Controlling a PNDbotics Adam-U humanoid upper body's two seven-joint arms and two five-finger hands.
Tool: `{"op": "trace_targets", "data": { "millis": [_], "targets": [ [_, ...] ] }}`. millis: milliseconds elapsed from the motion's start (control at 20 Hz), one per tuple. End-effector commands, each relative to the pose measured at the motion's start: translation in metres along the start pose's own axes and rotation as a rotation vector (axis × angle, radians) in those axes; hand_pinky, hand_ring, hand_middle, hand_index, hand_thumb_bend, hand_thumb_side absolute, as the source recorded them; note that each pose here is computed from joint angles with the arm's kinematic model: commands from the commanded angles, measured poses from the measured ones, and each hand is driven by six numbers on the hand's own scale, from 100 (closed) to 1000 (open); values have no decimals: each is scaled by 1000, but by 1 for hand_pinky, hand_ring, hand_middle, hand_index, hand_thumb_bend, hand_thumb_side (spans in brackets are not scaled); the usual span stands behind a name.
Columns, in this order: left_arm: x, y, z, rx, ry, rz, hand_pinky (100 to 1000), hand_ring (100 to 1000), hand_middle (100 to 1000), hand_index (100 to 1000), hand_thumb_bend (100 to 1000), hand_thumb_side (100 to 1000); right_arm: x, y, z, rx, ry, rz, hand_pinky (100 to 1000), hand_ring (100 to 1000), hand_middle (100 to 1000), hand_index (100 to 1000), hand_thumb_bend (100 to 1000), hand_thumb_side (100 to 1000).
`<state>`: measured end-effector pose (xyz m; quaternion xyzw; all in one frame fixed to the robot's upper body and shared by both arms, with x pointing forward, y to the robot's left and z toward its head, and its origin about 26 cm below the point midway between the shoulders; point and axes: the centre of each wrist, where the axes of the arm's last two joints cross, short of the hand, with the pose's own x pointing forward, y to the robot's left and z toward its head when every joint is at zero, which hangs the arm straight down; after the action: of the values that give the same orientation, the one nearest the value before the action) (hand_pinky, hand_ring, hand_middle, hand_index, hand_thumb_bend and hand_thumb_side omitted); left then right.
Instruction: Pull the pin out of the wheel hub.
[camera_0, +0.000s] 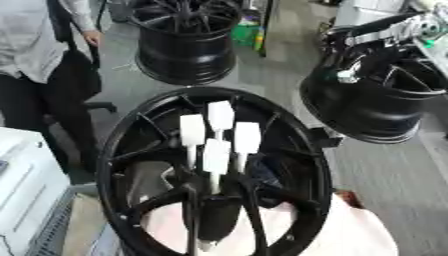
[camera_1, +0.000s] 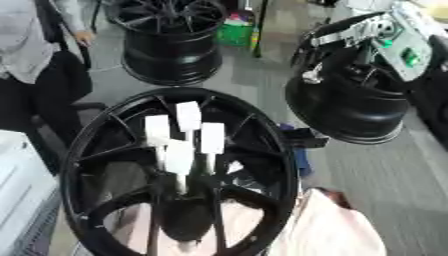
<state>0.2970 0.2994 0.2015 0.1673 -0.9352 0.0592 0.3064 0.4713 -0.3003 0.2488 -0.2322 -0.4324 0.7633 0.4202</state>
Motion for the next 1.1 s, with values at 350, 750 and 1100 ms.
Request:
{"op": "trace_targets", "data": {
  "millis": [350,750,1100],
  "targets": [
    [10,6,-15,22,-81,-39,777,877,650,837,203,526,20,0,-29,-5,-20,28,887,876,848,883,100,612],
    [9,6,-14,19,-73,-38,776,876,649,837,214,520,38,10,-50,10,-16,32,887,882,858,889,114,622],
    [9,5,-12,10,-62,-29,776,878,649,837,206,529,47,23,-67,11,-18,-3,885,885,860,892,109,606]
  ]
}}
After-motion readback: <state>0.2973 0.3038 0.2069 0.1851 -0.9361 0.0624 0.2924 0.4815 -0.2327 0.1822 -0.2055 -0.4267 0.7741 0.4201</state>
